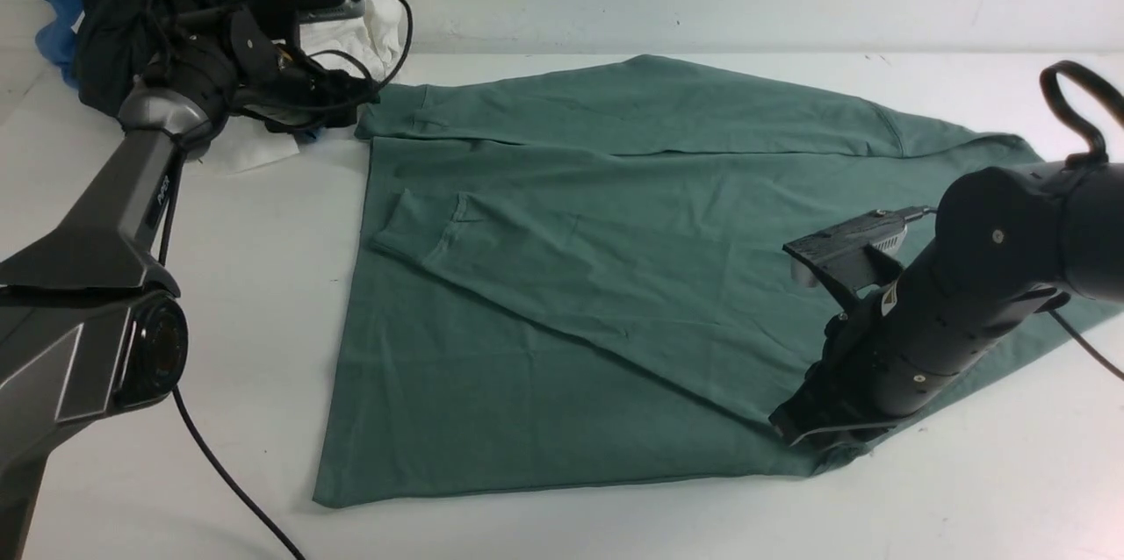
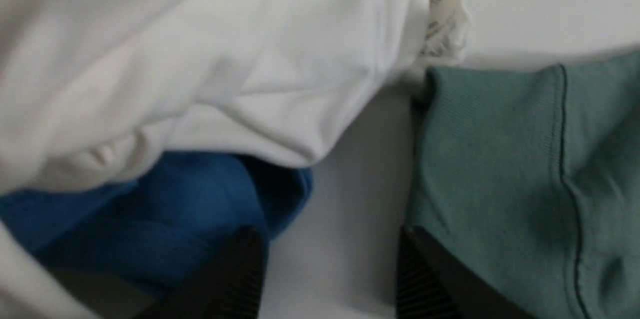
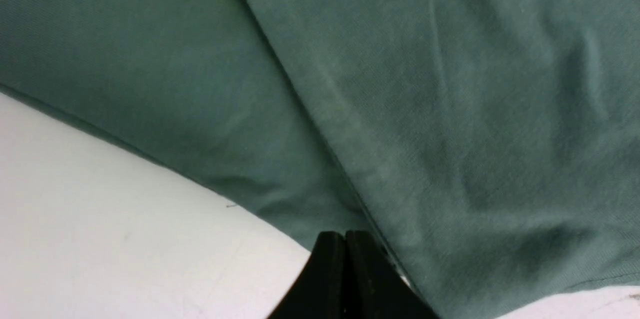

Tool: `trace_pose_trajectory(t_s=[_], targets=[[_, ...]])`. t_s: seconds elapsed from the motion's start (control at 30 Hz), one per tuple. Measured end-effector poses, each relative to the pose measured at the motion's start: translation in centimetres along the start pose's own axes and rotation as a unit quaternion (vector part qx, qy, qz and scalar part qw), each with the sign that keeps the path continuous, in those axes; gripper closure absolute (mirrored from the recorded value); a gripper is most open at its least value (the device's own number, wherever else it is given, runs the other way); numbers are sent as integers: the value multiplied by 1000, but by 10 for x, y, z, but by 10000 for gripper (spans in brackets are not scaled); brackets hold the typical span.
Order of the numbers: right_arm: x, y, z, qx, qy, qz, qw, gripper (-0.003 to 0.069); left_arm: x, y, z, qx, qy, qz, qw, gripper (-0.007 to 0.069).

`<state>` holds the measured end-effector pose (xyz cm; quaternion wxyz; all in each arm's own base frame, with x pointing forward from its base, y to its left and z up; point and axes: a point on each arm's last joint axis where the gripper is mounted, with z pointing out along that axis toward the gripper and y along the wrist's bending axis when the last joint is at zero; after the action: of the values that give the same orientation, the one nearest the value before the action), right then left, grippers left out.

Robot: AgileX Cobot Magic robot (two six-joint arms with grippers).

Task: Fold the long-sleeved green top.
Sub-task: Use the left arm to clamp the cuff farthest from it

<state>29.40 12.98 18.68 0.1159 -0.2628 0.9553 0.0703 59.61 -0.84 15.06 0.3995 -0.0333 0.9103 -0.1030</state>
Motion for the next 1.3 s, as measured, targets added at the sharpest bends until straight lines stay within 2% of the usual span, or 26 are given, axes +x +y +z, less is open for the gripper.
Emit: trace_pose_trajectory(t_s=[0.07, 0.13, 0.27, 0.37, 0.4, 0.5, 0.57, 1.0, 1.3], targets=[[0, 0, 0, 0, -1, 0, 1000, 673, 0, 0, 1, 12, -5, -6, 1000, 206], [0, 0, 0, 0, -2, 0, 1000, 673, 1, -1, 2, 23, -4, -6, 1000, 209], [-3, 0, 0, 1, -14, 3, 1000, 673, 13, -16, 15, 64, 0, 12, 998, 310], [-3, 0, 0, -1, -14, 6, 1000, 673, 17, -23, 22, 68, -12, 27, 997, 420], [-3, 0, 0, -1, -14, 6, 1000, 673, 17, -23, 22, 68, -12, 27, 997, 420], [-2, 1, 0, -3, -9, 6, 1000, 673, 17, -24, 22, 67, -14, 29, 997, 550], [-1, 1, 0, -5, -5, 6, 1000, 673, 17, -24, 22, 67, -16, 29, 997, 593], [-2, 1, 0, -4, -9, 7, 1000, 673, -24, -37, -20, 66, -65, 49, 995, 601], [-3, 0, 0, -2, -17, 7, 1000, 673, -15, -36, -13, 64, -42, 52, 996, 599]])
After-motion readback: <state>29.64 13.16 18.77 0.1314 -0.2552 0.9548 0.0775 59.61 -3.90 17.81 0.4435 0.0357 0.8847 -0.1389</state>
